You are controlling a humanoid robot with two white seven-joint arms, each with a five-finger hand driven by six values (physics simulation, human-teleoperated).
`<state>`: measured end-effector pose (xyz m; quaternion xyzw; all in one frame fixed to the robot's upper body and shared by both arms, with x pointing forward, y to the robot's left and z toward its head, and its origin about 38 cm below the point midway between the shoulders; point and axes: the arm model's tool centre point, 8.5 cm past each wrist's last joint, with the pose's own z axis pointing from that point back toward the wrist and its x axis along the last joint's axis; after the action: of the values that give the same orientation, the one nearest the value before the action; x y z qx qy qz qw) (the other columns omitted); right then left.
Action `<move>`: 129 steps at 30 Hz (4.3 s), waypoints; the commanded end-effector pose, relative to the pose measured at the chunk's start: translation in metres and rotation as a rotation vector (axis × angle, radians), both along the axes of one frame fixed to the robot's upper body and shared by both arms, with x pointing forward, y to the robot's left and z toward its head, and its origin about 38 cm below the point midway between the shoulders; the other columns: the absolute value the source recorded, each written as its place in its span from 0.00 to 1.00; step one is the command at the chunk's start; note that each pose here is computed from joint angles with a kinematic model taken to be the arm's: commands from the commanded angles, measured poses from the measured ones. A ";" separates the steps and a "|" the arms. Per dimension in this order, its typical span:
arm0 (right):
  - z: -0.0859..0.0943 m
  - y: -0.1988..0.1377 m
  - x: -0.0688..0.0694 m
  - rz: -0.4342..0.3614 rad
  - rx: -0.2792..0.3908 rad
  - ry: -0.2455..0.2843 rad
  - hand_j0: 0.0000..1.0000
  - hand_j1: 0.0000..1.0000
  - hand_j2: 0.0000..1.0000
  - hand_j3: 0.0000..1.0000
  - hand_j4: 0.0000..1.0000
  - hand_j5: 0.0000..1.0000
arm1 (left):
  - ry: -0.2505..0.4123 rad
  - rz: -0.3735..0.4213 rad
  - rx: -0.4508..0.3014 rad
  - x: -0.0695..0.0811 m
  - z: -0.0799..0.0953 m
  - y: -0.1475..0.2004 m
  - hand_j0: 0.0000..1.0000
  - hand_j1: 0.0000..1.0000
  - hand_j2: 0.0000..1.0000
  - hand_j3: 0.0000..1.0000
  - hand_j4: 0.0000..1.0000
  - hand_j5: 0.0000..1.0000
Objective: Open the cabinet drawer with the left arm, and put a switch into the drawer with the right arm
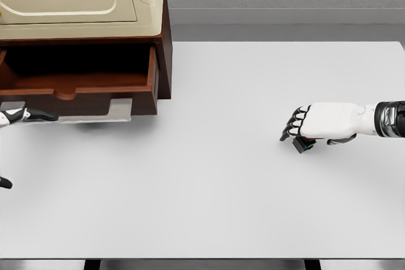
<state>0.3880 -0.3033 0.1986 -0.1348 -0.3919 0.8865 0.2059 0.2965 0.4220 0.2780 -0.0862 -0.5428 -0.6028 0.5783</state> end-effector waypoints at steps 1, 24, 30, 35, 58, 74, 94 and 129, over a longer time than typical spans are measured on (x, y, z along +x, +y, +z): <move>0.000 -0.001 0.000 -0.004 0.003 0.001 0.88 0.88 0.88 0.88 0.88 0.88 | 0.018 -0.052 0.232 -0.013 -0.029 0.017 1.00 1.00 1.00 1.00 1.00 1.00; -0.001 -0.001 0.000 -0.004 0.003 0.005 0.67 0.67 0.67 0.67 0.67 0.67 | -0.133 0.027 0.005 -0.001 0.056 0.025 1.00 1.00 1.00 1.00 1.00 1.00; -0.001 -0.001 0.000 -0.005 0.003 0.005 0.63 0.63 0.63 0.63 0.63 0.63 | -0.191 0.102 -0.038 0.014 0.097 0.024 1.00 1.00 1.00 1.00 1.00 1.00; 0.000 -0.001 0.001 -0.007 0.005 0.003 0.55 0.55 0.55 0.55 0.55 0.55 | -0.102 0.151 -0.061 0.027 0.088 0.016 1.00 1.00 1.00 1.00 1.00 1.00; 0.006 -0.005 0.013 -0.041 0.033 -0.008 0.36 0.36 0.36 0.36 0.36 0.36 | -0.262 -0.038 -0.103 0.020 0.095 0.000 1.00 1.00 1.00 1.00 1.00 1.00; 0.068 0.058 0.043 0.072 0.174 -0.147 0.34 0.34 0.34 0.34 0.34 0.34 | -0.263 -0.037 -0.103 0.020 0.095 0.000 1.00 1.00 1.00 1.00 1.00 1.00; 0.145 0.163 0.052 0.302 0.290 -0.298 0.35 0.35 0.35 0.35 0.35 0.35 | -0.264 -0.034 -0.100 0.020 0.095 0.001 1.00 1.00 1.00 1.00 1.00 1.00; 0.170 0.383 0.058 0.525 0.244 -0.304 1.00 1.00 1.00 1.00 1.00 1.00 | -0.269 -0.026 -0.095 0.021 0.096 0.005 1.00 1.00 1.00 1.00 1.00 1.00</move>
<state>0.4462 0.0752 0.3686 -0.1272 -0.5467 0.8244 -0.0722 0.3171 0.4257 0.3735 -0.0380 -0.6404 -0.5937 0.4858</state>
